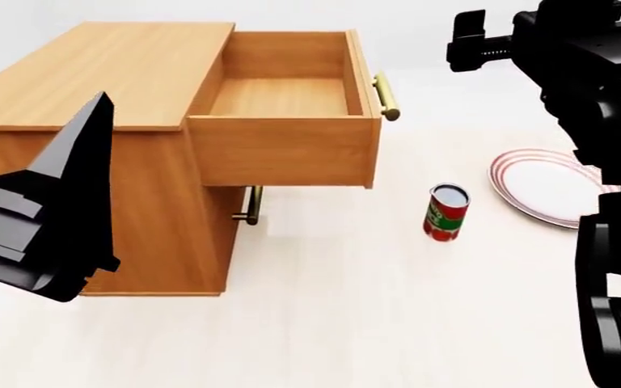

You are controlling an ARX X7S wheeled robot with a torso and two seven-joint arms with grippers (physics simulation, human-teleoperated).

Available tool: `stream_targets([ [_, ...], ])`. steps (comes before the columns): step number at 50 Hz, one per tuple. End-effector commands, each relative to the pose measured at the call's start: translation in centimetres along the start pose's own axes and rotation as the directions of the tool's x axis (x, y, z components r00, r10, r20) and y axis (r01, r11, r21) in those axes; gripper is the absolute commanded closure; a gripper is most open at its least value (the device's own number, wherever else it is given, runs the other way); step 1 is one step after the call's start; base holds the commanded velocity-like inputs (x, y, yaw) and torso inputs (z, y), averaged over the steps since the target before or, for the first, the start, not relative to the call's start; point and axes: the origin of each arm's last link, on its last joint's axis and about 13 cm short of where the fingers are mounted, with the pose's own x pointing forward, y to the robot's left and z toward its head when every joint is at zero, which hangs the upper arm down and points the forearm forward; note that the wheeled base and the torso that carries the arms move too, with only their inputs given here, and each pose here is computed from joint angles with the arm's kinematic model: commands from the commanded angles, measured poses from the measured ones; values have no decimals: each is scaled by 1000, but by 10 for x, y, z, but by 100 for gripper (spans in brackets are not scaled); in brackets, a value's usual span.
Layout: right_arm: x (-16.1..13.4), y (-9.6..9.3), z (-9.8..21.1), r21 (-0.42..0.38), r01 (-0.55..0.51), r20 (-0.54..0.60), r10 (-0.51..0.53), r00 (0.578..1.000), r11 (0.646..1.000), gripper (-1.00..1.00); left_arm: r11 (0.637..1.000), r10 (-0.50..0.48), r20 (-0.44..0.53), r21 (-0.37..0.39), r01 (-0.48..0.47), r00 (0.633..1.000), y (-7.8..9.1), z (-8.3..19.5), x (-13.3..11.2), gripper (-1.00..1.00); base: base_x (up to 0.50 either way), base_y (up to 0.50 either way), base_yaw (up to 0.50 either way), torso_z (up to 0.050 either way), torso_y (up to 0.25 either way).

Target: Put the bowl in the top drawer of the cabinet.

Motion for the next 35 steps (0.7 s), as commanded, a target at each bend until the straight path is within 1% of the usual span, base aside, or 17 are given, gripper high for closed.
stream_targets([
  [1, -1, 0, 1, 0, -3, 2, 3, 1000, 1000, -100, 1000, -1, 3, 0, 1, 1000, 0, 0, -1, -100, 250, 0, 0, 0, 0],
  [13, -2, -1, 1, -1, -3, -2, 3, 1000, 1000, -100, 1000, 0, 7, 1, 0, 1000, -1, 2, -2, -100, 250, 0, 0, 0, 1],
  [16, -4, -5, 0, -6, 0, -13, 0, 1000, 1000, -100, 1000, 1, 10, 1, -1, 1000, -2, 2, -3, -100, 0, 0, 0, 0, 0],
  [20, -12, -17, 0, -33, 12, -44, -14, 999, 999, -100, 1000, 1, 13, 1, -1, 1000, -2, 2, -4, -100, 0, 0, 0, 0, 0],
  [27, -34, -49, 1, -106, 59, -124, -72, 990, 993, -100, 1000, 2, 17, 1, -2, 1000, -1, 3, -4, -100, 0, 0, 0, 0, 0],
  [32, -50, -73, 0, -158, 109, -175, -137, 975, 981, -100, 1000, 0, 22, 0, 0, 1000, -2, 3, -5, -100, 0, 0, 0, 0, 0],
  [35, -63, -86, -3, -205, 150, -212, -193, 958, 967, -100, 1000, 0, 22, 2, 0, 1000, -2, 4, -6, -100, 0, 0, 0, 0, 0],
])
